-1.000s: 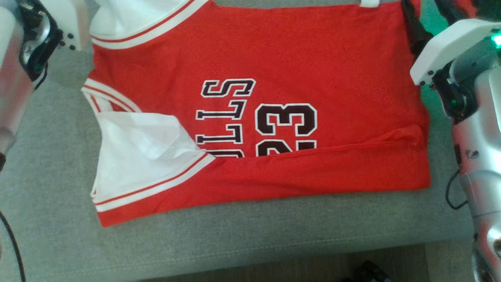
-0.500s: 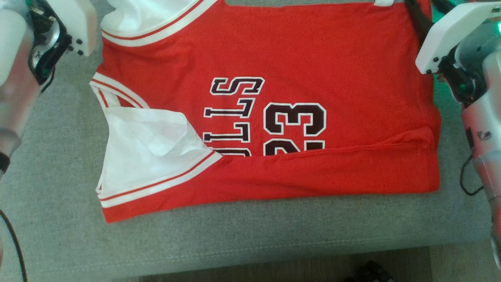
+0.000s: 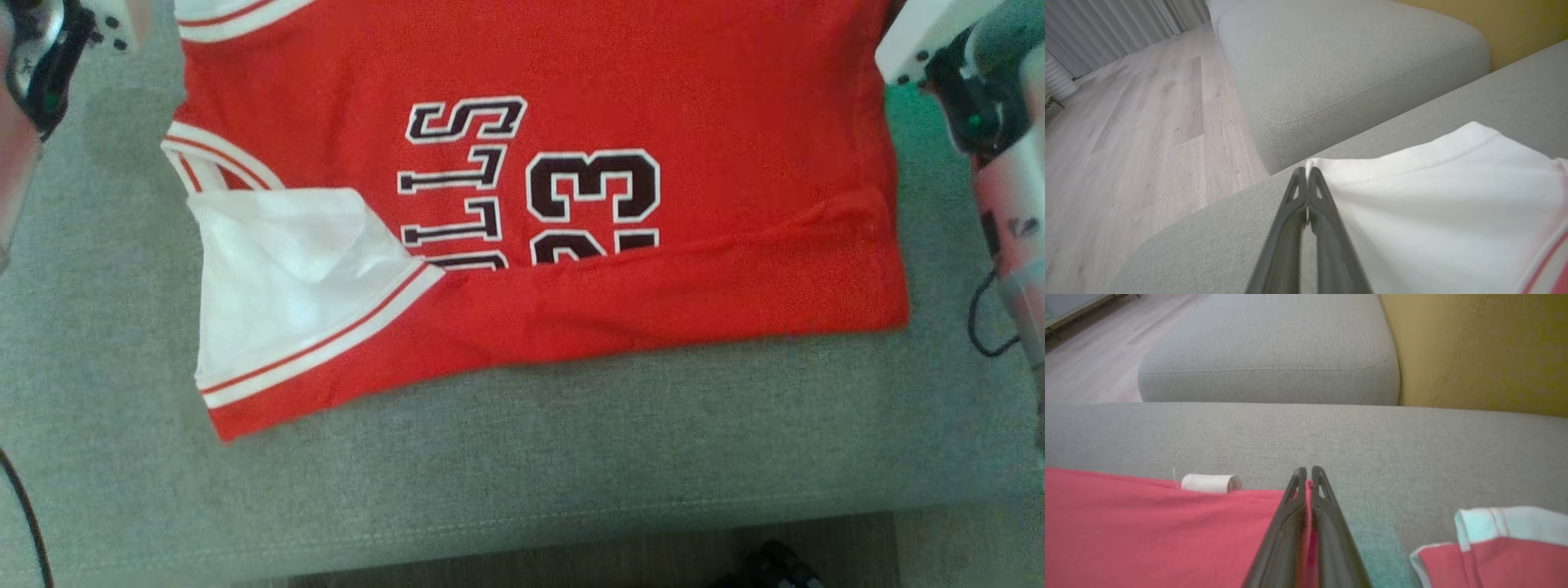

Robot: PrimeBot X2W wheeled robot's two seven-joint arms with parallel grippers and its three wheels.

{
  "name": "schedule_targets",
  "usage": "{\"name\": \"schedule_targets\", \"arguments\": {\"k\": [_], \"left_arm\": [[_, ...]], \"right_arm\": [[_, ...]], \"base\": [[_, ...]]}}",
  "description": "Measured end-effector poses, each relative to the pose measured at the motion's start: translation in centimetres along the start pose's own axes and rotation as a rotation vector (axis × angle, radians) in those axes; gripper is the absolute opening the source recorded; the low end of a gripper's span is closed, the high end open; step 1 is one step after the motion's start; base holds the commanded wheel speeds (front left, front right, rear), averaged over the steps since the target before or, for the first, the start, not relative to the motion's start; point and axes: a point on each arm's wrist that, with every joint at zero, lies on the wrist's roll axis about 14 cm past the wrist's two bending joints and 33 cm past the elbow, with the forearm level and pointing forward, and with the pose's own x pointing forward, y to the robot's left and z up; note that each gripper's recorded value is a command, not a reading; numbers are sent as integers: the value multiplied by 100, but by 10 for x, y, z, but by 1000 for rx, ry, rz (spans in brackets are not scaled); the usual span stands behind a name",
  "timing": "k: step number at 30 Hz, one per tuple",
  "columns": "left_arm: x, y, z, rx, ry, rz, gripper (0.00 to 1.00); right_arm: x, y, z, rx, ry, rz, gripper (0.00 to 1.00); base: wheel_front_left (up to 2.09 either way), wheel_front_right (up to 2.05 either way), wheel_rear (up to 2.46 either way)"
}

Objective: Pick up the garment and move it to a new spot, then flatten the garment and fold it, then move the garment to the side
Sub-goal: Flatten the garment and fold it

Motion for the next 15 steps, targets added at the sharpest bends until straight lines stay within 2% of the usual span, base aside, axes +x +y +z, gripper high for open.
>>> {"name": "schedule_targets", "arguments": {"k": [8,15], "left_arm": [[11,20,28,-15,-109,93,0],[8,17,34,-8,-131,86,0]], "right_arm": [[12,-2,39,-23,-169,-10,0],[13,3,49,-38,-241,-2,0]], "base": [[0,0,0],[0,0,0]]}}
